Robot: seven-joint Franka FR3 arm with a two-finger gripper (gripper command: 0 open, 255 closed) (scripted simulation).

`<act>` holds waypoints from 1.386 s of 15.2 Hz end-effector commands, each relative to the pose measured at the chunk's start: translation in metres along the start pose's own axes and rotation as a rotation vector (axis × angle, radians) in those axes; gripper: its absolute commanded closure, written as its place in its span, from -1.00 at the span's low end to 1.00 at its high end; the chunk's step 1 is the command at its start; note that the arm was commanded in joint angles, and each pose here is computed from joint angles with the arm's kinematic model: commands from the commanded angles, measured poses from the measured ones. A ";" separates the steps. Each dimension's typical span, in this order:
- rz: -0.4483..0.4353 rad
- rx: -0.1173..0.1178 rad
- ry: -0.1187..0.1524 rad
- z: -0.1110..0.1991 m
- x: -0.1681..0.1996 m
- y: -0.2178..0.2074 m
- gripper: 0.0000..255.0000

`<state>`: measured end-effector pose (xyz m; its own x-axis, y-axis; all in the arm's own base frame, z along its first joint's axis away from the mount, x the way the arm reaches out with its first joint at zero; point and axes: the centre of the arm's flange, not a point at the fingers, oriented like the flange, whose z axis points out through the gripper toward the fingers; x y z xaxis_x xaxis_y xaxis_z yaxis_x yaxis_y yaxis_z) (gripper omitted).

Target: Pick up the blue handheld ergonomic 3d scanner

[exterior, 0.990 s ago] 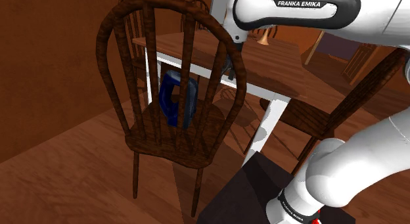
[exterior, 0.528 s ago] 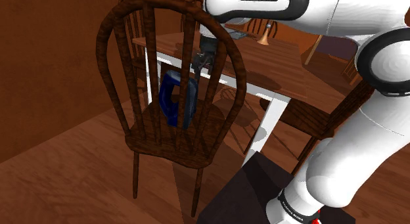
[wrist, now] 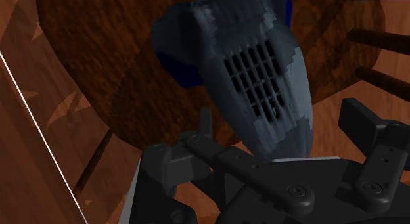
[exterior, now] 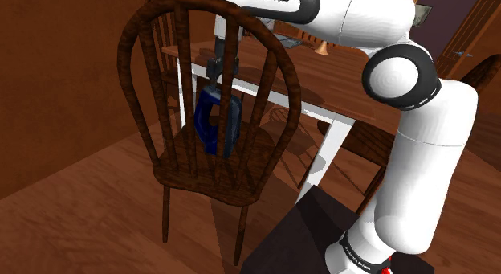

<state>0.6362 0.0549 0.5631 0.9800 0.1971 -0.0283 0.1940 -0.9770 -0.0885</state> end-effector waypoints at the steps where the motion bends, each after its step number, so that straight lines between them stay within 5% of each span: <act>1: -0.026 0.016 -0.001 0.004 0.028 -0.004 -1.00; 12: -0.048 0.030 -0.002 0.045 0.051 -0.005 -1.00; 13: -0.048 0.030 -0.002 0.044 0.051 -0.005 1.00; 21: -0.048 0.030 -0.002 0.044 0.051 -0.005 1.00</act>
<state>0.6833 0.0733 0.5192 0.9695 0.2437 -0.0240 0.2393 -0.9637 -0.1186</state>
